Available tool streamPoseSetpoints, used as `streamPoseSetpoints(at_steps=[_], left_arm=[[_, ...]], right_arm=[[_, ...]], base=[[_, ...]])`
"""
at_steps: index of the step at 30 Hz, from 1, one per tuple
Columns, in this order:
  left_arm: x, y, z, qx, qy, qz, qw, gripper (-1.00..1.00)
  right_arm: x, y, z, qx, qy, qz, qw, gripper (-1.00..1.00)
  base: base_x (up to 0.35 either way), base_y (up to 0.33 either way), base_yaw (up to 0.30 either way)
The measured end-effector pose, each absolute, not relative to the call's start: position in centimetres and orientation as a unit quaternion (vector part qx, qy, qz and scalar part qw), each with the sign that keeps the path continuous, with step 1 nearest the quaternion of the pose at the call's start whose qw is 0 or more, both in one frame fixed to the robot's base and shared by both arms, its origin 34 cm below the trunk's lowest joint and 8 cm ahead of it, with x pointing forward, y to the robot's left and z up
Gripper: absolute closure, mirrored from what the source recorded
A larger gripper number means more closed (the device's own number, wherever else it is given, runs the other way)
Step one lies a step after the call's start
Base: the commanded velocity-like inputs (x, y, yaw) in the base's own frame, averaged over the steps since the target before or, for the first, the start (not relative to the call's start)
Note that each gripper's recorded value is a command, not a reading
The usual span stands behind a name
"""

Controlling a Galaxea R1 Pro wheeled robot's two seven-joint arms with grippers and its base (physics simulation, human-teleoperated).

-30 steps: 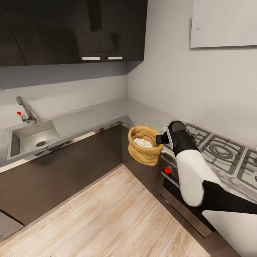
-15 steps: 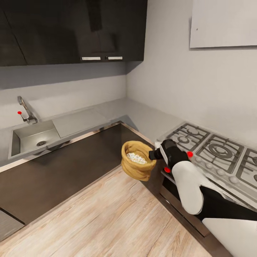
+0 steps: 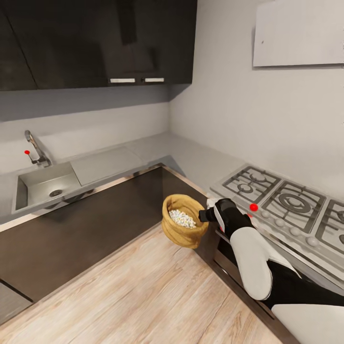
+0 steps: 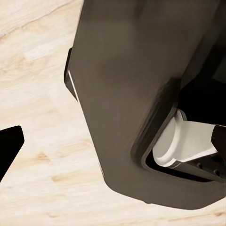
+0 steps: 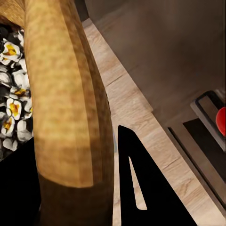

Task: In the kitchen, take the popcorn bag from the countertop, put it into the microwave, and heat it until the popcorn is cooked so the cooked popcorn ends up inside the bag.

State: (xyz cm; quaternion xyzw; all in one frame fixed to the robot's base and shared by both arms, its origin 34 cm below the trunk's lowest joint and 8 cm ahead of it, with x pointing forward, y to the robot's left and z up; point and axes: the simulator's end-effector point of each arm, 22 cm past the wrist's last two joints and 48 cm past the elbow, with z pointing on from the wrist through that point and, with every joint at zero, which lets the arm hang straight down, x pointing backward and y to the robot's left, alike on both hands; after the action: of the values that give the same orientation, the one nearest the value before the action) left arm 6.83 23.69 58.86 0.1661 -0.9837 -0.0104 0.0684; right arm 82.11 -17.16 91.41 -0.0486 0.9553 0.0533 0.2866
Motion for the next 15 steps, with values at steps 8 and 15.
streamPoseSetpoints(at_steps=[8,15], left_arm=[[7.3,23.7,58.8,0.167,-0.984,-0.009,0.062,-1.00],[7.7,23.8,58.7,0.167,-0.984,-0.009,0.057,-1.00]], right_arm=[[81.8,-17.2,91.9,-0.049,0.957,0.052,0.283,1.00],[80.8,-17.3,92.0,-0.046,0.963,0.050,0.261,1.00]], base=[[0.000,0.000,0.000],[0.000,0.000,0.000]])
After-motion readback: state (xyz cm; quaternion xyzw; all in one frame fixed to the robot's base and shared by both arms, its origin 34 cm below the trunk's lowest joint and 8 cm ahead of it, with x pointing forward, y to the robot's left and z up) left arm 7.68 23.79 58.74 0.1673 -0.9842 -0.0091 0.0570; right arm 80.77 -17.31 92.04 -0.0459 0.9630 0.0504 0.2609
